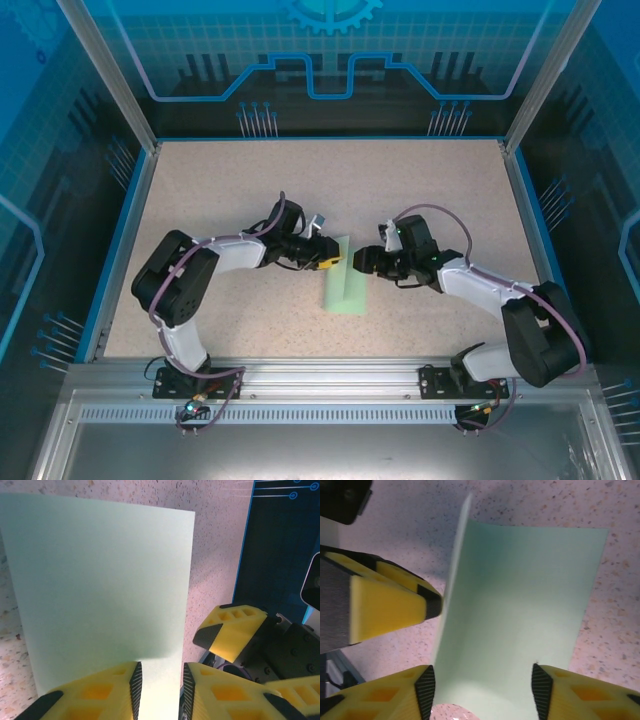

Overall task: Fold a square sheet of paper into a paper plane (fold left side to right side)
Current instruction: First fold in half a square sheet of paper at the center of the table.

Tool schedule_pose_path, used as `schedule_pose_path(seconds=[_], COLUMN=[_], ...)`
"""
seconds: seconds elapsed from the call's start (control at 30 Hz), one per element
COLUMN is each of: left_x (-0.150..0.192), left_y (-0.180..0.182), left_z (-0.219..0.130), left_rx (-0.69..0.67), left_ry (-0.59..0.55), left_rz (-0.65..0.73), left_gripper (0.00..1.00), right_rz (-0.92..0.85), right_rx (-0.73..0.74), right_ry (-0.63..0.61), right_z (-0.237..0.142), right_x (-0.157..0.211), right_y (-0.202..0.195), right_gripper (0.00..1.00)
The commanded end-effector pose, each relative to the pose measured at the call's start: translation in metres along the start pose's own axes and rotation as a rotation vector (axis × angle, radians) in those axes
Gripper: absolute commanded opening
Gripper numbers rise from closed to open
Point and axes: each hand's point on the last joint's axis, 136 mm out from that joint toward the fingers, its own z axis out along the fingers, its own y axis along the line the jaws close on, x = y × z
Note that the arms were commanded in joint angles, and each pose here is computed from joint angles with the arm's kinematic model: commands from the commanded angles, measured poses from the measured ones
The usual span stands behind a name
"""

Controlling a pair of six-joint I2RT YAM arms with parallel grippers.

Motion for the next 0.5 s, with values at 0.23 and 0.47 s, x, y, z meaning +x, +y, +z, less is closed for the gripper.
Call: schedule_pose_path(seconds=[0.23,0.47], left_x=[-0.005,-0.004], left_y=[-0.004,-0.004], left_z=[0.004,0.003], left_rx=[-0.003,-0.008], left_ry=[-0.008,-0.008], left_rz=[0.007,0.009], left_gripper=[0.23,0.18], right_rz=[0.058,0.070], right_rx=[-0.142,-0.157], right_ry=[0.040,0.080], right_z=[0.022,0.035], right_x=[-0.003,0.002], right_y=[0.023,0.025], right_gripper=[0.52,0.24])
